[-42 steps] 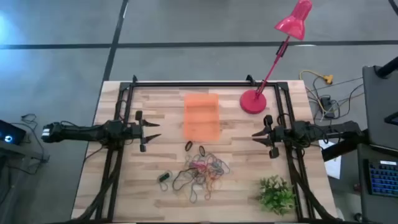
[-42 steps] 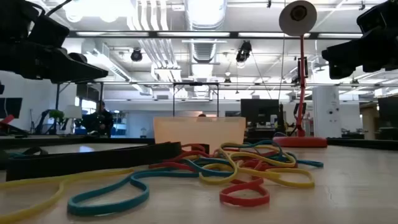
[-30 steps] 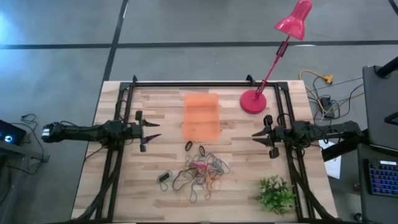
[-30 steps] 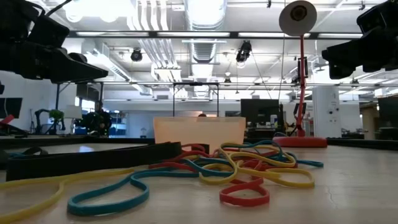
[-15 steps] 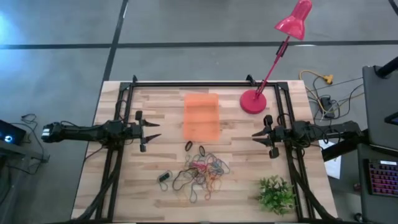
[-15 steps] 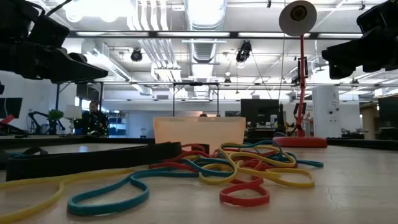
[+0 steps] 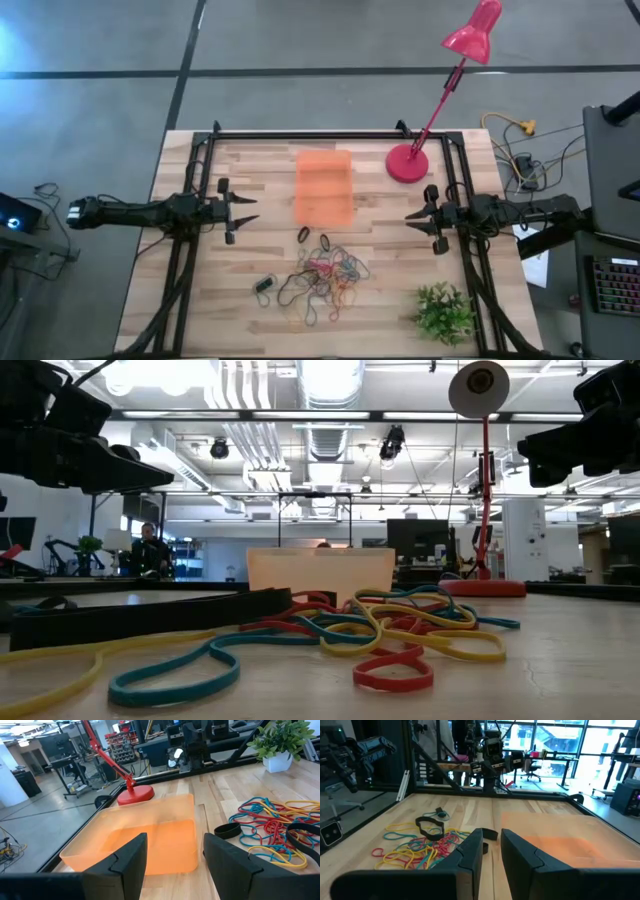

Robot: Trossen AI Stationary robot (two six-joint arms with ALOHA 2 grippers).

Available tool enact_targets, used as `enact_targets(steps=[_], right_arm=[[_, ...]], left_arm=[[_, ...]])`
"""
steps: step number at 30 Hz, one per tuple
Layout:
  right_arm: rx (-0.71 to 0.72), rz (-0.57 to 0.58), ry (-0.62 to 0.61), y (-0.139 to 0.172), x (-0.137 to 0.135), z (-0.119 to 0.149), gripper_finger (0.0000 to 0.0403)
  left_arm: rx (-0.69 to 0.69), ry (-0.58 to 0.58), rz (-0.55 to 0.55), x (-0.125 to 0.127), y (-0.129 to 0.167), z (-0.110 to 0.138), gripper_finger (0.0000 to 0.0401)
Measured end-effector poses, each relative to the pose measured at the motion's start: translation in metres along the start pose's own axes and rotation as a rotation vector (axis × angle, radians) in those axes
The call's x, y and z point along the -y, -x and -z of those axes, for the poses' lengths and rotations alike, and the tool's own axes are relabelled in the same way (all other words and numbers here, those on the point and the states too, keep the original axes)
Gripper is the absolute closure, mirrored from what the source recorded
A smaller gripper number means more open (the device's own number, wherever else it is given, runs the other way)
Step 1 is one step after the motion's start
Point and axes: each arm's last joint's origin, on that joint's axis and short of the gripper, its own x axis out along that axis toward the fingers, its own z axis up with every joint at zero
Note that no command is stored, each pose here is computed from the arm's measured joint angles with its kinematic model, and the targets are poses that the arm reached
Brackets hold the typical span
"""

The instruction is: Pick and place rubber bands into bin

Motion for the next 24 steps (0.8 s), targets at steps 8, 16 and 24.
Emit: enact_targets(steps=[8, 16, 24], right_arm=[[0.0, 0.0, 0.014, 0.0, 0.0, -0.0001, 0.0344], [0.0, 0.001, 0.44, 0.0, 0.0001, 0.0, 0.0344], [0.013, 0.005, 0.462, 0.0, 0.0001, -0.0013, 0.0344]], left_arm=[[0.001, 0.0, 0.0, 0.0, 0.0, -0.0001, 0.0221], [0.001, 0.0, 0.0, 0.0, 0.0, 0.0, 0.0221], [0.019, 0.021, -0.008, -0.0006, 0.0, -0.0019, 0.0221]])
